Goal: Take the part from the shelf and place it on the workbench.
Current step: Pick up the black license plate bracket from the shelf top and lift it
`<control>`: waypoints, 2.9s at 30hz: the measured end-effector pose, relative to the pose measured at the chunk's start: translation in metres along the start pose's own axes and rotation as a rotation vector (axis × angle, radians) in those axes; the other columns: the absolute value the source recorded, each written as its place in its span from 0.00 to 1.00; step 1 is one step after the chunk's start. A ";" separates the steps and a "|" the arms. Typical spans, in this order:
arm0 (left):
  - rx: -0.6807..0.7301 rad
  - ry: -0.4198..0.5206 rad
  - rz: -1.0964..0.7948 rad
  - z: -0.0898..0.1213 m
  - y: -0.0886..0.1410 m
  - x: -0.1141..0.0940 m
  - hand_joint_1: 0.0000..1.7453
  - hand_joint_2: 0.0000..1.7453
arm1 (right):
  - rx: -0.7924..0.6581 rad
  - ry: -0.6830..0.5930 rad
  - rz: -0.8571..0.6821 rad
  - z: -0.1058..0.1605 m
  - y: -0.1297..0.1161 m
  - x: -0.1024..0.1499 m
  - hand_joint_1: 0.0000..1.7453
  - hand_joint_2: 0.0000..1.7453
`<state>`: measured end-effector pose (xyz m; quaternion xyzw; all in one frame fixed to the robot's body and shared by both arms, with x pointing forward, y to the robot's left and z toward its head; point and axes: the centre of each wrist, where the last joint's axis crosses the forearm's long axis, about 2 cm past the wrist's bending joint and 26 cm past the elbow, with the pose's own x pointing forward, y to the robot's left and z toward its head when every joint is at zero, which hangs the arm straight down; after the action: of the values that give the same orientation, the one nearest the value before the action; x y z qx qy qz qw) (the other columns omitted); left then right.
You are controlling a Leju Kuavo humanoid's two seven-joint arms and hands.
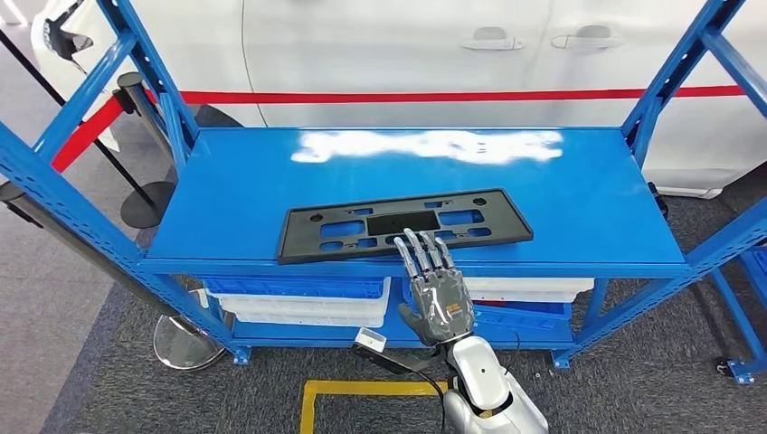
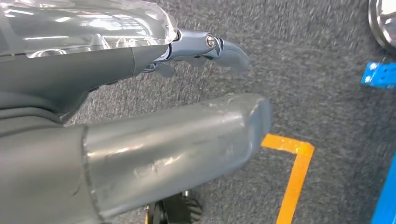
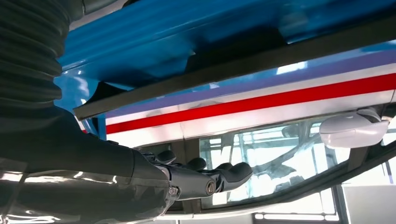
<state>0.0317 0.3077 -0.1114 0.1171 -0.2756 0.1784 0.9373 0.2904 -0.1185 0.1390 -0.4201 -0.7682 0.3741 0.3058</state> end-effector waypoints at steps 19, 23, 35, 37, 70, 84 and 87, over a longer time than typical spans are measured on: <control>0.025 0.011 0.029 0.000 0.004 -0.001 0.00 0.00 | 0.029 0.029 0.007 0.007 0.005 -0.007 0.00 1.00; 0.029 0.012 0.037 0.000 0.004 0.000 0.00 0.00 | 0.031 0.031 0.008 0.007 0.005 -0.008 0.00 1.00; 0.037 0.016 0.048 0.000 0.005 -0.001 0.00 0.00 | 0.046 0.033 0.008 0.008 0.007 -0.007 0.00 1.00; 0.038 0.016 0.047 0.000 0.006 -0.001 0.00 0.00 | 0.047 0.033 0.007 0.007 0.007 -0.007 0.00 1.00; 0.070 0.025 0.076 0.000 -0.004 0.002 0.00 0.00 | 0.134 0.068 0.107 -0.020 0.011 -0.021 1.00 1.00; 0.062 0.028 0.088 0.001 -0.011 0.002 0.00 0.00 | 0.186 0.053 0.147 -0.033 0.014 -0.027 0.99 1.00; 0.061 0.031 0.091 0.001 -0.012 0.002 0.00 0.00 | 0.188 0.055 0.146 -0.035 0.014 -0.027 1.00 1.00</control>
<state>0.0378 0.2968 -0.1108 0.1301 -0.2607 0.2310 0.9283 0.3360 -0.1259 0.1419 -0.4542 -0.6885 0.4541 0.3367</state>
